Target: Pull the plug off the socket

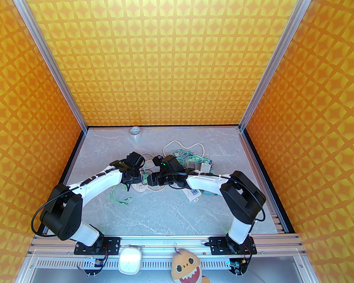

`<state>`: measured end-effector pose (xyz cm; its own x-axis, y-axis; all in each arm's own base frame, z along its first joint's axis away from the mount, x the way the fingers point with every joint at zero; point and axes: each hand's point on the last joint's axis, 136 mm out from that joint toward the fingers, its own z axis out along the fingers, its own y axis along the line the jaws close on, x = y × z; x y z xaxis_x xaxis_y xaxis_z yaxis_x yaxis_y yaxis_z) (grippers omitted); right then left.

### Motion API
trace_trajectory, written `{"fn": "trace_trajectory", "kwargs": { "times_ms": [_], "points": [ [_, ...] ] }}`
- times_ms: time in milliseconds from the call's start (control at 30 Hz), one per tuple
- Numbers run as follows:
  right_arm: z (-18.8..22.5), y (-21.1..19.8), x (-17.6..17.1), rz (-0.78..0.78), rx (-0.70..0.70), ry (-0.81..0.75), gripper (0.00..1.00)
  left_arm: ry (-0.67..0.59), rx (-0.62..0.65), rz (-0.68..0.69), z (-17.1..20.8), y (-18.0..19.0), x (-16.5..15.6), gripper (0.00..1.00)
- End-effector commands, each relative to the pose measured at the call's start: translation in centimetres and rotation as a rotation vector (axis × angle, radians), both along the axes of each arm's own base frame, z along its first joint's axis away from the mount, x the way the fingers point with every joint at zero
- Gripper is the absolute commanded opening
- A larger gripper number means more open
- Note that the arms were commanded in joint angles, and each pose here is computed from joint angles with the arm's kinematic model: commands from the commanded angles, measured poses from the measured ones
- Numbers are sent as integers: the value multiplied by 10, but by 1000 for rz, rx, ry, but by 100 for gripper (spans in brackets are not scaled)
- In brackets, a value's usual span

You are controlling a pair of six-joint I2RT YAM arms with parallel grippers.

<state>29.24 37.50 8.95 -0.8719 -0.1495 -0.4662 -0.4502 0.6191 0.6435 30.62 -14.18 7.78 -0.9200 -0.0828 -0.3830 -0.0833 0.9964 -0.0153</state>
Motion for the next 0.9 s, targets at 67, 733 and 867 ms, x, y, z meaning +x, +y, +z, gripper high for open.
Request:
{"fn": "trace_trajectory", "kwargs": {
  "times_ms": [67, 733, 867],
  "points": [
    [5, 21, 9, -1, 78, 15, 56, 14, -12, -18, -2, -4, -9, 34],
    [-36, 18, 17, -41, 55, 60, 46, 22, -10, -35, -4, -7, -10, 34],
    [-45, 12, 15, -52, 24, 60, 45, 24, -7, -44, -5, -9, -8, 34]
  ]
}}
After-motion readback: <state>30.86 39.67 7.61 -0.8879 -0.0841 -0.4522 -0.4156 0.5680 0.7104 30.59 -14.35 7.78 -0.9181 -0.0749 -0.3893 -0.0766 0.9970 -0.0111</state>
